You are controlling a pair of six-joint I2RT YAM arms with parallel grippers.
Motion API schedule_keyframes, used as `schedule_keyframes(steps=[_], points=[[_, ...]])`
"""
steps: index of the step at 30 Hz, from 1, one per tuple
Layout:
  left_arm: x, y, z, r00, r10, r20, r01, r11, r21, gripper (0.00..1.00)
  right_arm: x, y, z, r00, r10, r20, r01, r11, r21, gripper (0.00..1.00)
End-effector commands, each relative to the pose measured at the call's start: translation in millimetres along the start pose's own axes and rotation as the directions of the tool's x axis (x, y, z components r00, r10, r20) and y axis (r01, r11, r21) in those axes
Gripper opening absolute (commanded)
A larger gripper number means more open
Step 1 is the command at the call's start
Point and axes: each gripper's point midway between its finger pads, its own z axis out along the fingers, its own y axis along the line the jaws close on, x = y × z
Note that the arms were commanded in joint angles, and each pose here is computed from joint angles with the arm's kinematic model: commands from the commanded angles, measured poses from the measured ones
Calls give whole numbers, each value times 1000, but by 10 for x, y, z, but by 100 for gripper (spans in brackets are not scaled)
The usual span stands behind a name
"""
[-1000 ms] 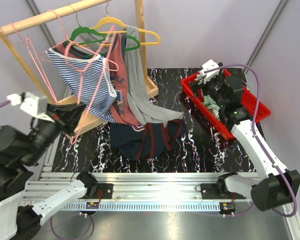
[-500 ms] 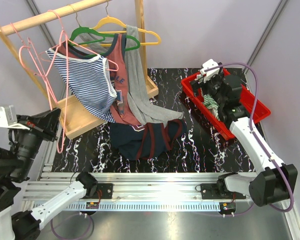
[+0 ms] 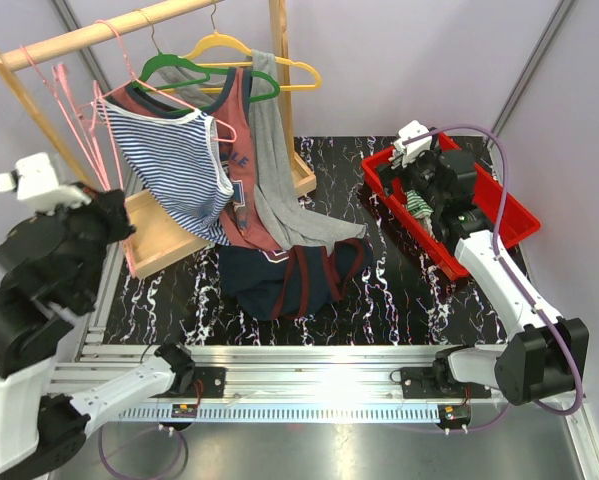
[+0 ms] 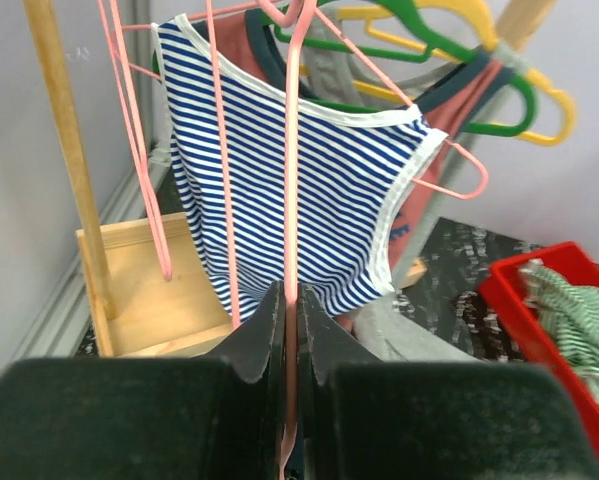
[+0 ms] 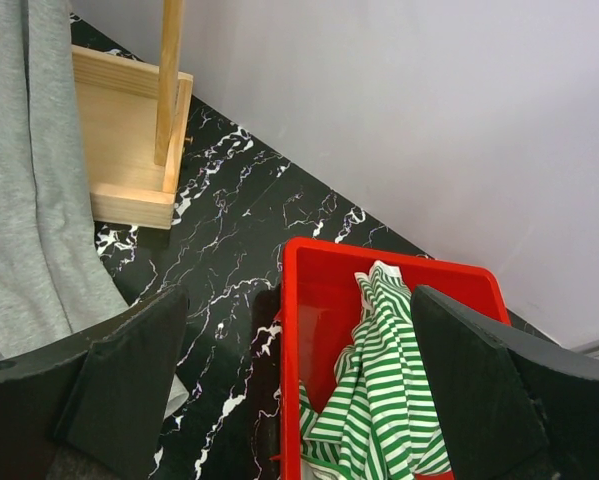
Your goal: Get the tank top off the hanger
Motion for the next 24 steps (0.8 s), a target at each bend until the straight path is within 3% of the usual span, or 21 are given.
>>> schedule_keyframes(steps=[1,11,24], points=[[-131,10,186,999,-15,39,20,993,-120,0,-275,-126,13,997,-31,76,29,999,30,100],[-198,-168,605,993,-66,95,81,982,-170,0,-348,-175,42,996,-36,83,34,999,30,100],[-248,-28,1311,987,-135,89,153,958,-242,0,-442,-172,36,995,-43,86,43,999,5,100]])
